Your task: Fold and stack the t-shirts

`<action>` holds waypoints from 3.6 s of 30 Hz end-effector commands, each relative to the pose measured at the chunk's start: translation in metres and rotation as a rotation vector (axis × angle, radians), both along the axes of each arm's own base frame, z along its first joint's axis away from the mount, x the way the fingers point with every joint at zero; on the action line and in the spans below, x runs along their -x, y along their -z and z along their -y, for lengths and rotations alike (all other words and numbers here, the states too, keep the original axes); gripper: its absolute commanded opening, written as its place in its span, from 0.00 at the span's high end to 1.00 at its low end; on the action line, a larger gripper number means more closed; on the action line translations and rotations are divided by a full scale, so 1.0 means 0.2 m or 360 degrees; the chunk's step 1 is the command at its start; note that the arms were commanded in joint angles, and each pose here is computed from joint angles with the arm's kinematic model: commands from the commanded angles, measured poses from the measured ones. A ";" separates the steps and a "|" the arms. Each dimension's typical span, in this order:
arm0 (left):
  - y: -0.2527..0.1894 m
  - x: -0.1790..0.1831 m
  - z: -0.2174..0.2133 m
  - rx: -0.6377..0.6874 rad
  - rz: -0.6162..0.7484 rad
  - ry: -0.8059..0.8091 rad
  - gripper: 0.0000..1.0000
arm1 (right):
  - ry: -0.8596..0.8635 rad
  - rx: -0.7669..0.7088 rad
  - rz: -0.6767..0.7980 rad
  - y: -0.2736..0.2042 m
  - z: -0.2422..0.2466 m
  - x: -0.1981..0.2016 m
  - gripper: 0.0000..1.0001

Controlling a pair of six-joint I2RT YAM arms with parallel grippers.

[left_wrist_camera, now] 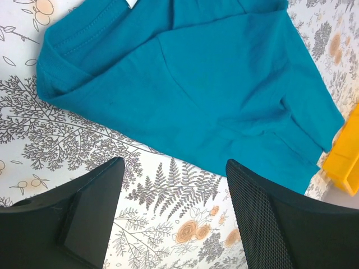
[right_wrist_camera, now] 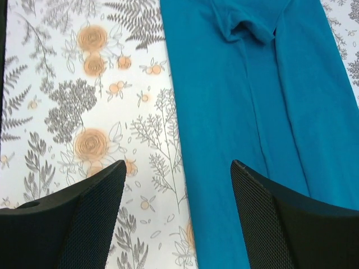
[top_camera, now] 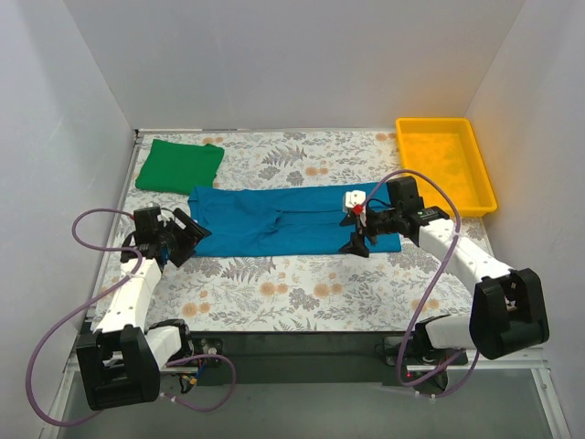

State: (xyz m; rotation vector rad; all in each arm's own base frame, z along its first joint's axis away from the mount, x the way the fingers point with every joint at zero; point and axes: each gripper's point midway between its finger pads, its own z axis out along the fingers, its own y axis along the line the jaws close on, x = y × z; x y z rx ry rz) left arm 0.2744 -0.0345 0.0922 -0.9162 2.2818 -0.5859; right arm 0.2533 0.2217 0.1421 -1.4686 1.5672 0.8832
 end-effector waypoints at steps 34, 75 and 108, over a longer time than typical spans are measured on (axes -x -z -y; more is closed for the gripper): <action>0.14 0.10 -0.17 -0.0004 -0.0206 -0.0587 0.34 | -0.0099 0.0999 0.0355 0.66 0.43 -0.07 0.66; -0.09 0.01 0.06 0.0152 0.0152 -0.0036 0.37 | -0.0487 0.1049 0.0273 0.50 0.52 0.47 0.48; -0.35 0.00 0.15 0.0066 0.0480 0.0339 0.37 | 0.0200 0.0194 -0.0528 -0.02 -0.43 -0.52 0.24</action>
